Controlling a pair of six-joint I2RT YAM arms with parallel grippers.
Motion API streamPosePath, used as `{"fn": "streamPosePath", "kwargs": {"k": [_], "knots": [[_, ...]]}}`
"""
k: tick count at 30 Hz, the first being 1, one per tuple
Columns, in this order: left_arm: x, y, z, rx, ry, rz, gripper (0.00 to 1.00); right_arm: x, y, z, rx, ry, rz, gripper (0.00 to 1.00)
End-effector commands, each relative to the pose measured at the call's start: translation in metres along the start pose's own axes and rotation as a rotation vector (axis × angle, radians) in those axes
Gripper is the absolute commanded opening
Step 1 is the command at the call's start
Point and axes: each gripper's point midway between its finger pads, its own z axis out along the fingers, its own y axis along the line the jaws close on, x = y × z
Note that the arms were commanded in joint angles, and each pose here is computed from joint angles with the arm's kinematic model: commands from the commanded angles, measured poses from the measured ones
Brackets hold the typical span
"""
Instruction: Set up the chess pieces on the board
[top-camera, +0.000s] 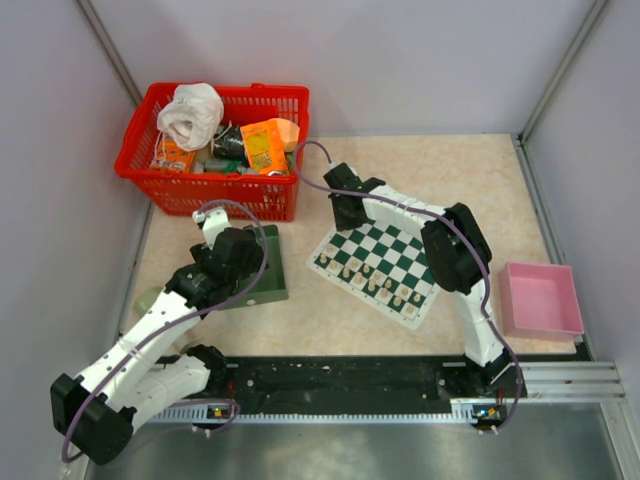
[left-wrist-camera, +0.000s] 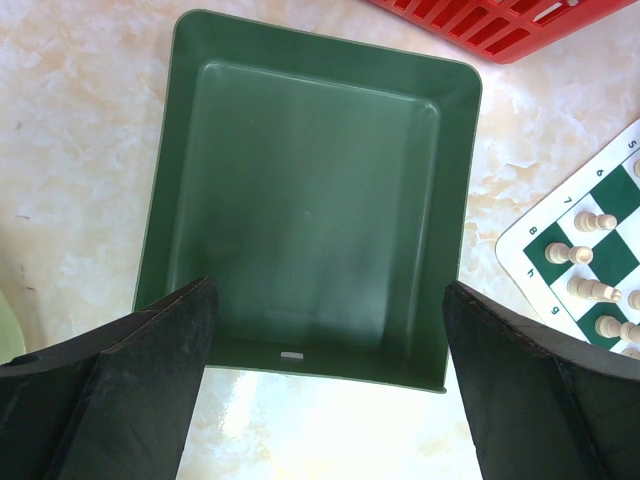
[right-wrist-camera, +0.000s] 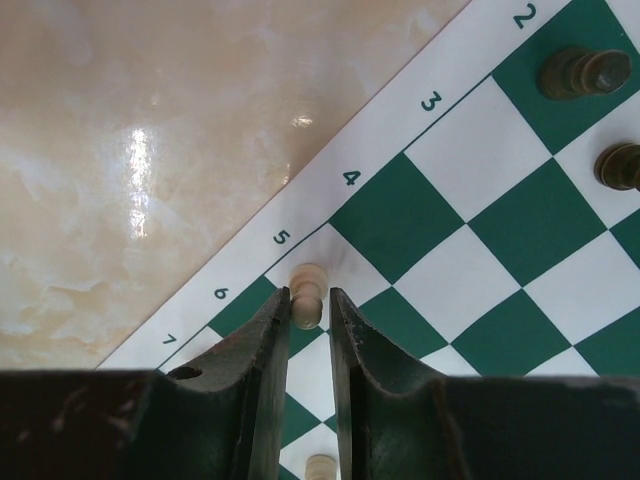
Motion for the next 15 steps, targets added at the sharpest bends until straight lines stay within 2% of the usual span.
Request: {"fn": "streamPosePath", "kwargs": {"k": [1, 6, 15], "knots": [[-0.009, -0.003, 0.001, 0.005, -0.028, -0.011, 0.99, -0.025, 0.002, -0.012, -0.013, -0.063, 0.007, 0.22], [-0.008, -0.002, 0.001, 0.003, -0.026, -0.013, 0.99, -0.026, 0.002, -0.023, -0.022, -0.074, 0.004, 0.17], [-0.009, -0.005, 0.001, 0.011, -0.026, -0.02, 0.99, -0.021, 0.001, -0.057, -0.072, -0.11, 0.005, 0.15]]}}
